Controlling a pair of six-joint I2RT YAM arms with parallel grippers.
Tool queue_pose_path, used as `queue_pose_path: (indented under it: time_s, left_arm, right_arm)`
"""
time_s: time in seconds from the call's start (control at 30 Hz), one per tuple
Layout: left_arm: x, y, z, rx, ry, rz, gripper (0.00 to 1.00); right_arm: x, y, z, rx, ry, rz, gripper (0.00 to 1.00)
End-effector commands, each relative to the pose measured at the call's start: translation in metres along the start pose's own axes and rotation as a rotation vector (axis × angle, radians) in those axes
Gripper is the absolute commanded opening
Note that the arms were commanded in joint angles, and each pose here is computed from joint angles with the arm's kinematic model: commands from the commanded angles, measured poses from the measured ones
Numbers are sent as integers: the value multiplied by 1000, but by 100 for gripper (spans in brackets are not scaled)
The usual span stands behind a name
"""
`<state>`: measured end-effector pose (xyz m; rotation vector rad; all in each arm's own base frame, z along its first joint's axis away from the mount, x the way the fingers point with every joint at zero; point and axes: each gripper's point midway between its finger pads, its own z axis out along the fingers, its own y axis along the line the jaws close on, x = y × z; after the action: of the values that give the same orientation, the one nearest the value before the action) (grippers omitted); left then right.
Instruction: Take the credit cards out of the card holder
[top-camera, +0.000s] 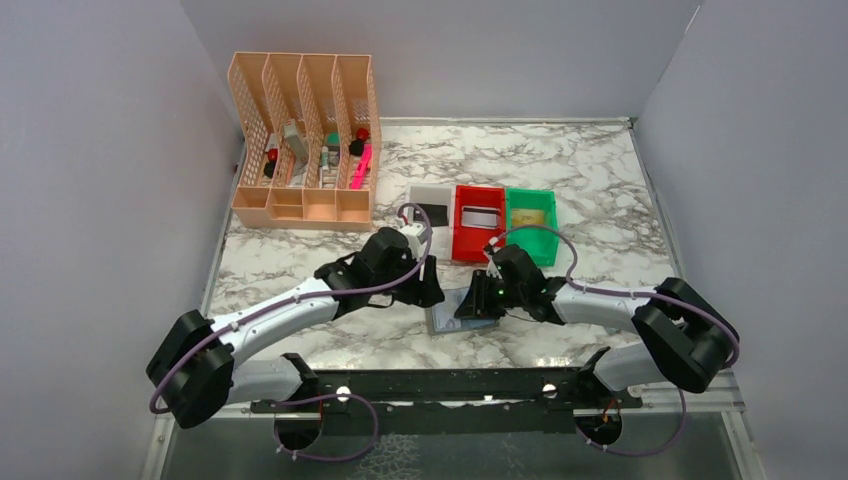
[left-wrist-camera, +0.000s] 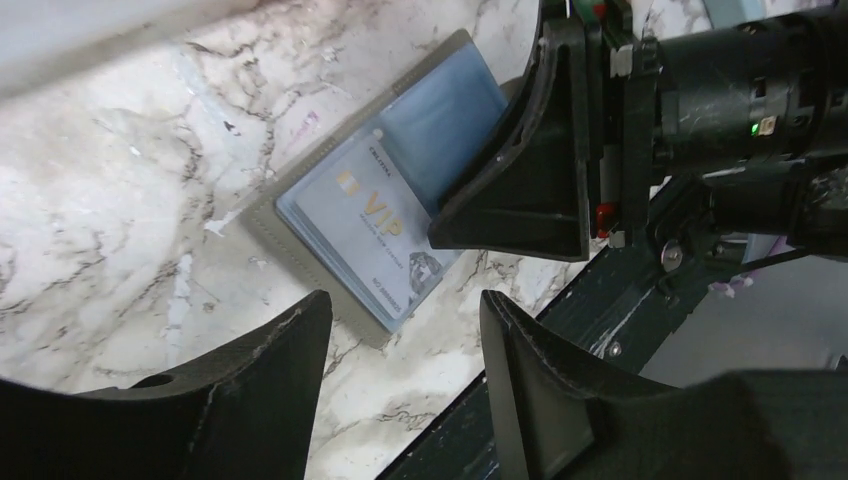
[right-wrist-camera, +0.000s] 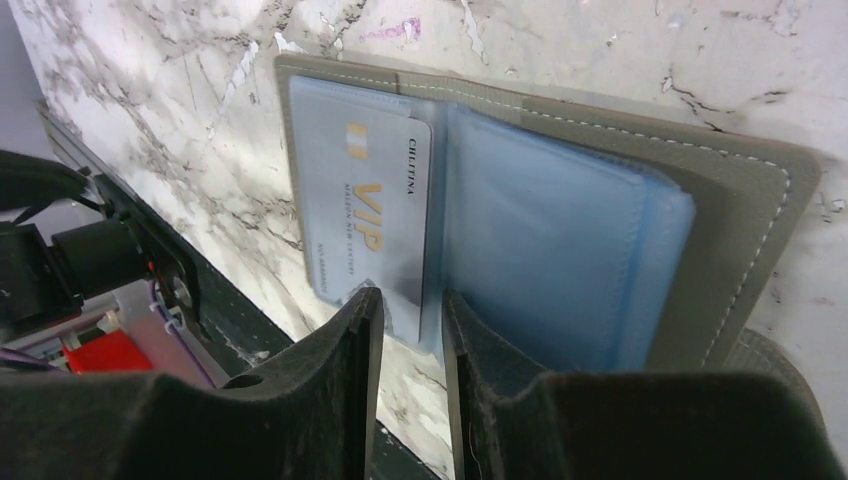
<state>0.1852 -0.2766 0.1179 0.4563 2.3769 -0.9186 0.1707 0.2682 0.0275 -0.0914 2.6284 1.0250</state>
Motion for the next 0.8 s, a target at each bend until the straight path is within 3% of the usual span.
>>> queue_pose_path:
  time_s: [0.0, 0.33, 0.63, 0.77]
  left_arm:
    - [13, -13, 14, 43, 25, -39, 57]
    - [39, -9, 40, -7, 103, -54, 41]
    - [56, 9, 56, -82, 149, -61, 38]
    - [61, 14, 59, -97, 159, -58, 32]
  right_arm:
    - [-1, -2, 4, -2, -31, 50, 32]
    - [0, -8, 4, 11, -61, 126, 27]
    - [-3, -13, 1, 33, -99, 173, 27]
    - [-5, -7, 2, 12, -97, 172, 27]
